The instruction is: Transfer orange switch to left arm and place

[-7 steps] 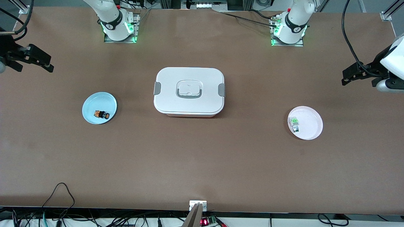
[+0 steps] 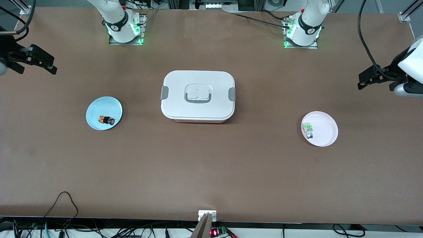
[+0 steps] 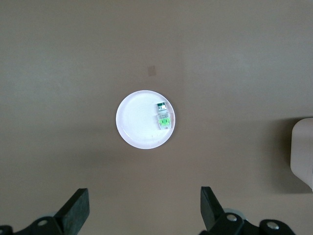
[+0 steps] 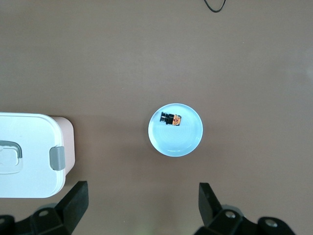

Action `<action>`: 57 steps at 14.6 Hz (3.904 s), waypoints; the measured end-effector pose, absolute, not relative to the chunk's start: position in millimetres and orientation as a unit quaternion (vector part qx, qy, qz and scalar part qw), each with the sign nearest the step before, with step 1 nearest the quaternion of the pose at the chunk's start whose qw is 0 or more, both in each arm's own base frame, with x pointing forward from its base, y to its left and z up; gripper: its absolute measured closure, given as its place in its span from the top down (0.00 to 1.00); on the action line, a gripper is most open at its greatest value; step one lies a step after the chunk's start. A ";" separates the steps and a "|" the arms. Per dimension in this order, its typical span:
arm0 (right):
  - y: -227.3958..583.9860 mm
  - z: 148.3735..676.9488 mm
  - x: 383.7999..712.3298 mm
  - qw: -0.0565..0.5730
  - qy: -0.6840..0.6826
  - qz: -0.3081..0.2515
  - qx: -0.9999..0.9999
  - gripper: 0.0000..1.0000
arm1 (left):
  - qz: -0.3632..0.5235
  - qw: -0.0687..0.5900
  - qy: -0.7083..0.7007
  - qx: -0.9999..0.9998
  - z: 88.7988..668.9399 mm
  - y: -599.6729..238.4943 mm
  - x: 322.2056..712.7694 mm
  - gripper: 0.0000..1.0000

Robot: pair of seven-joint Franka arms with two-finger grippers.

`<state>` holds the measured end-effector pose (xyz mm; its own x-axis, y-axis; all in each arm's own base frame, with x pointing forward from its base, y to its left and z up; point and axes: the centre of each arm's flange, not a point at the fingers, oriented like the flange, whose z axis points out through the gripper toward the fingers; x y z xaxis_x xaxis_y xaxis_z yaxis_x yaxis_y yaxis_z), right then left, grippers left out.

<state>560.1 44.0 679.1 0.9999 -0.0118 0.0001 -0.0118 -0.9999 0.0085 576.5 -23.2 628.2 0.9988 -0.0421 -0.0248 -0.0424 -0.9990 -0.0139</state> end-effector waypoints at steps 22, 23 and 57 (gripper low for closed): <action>-19.4 373.3 589.1 0.012 -0.065 -0.130 0.989 1.00 | 0.012 0.007 0.020 -1.000 628.2 -22.2 576.5 1.00; -24.3 349.3 588.0 0.012 -0.069 -0.128 0.989 1.00 | 0.012 0.007 0.020 -1.000 628.2 -22.2 576.5 1.00; -18.5 177.0 599.3 -0.010 -0.080 -0.130 0.988 0.72 | 0.013 0.006 0.019 -1.000 628.1 -21.3 576.3 1.00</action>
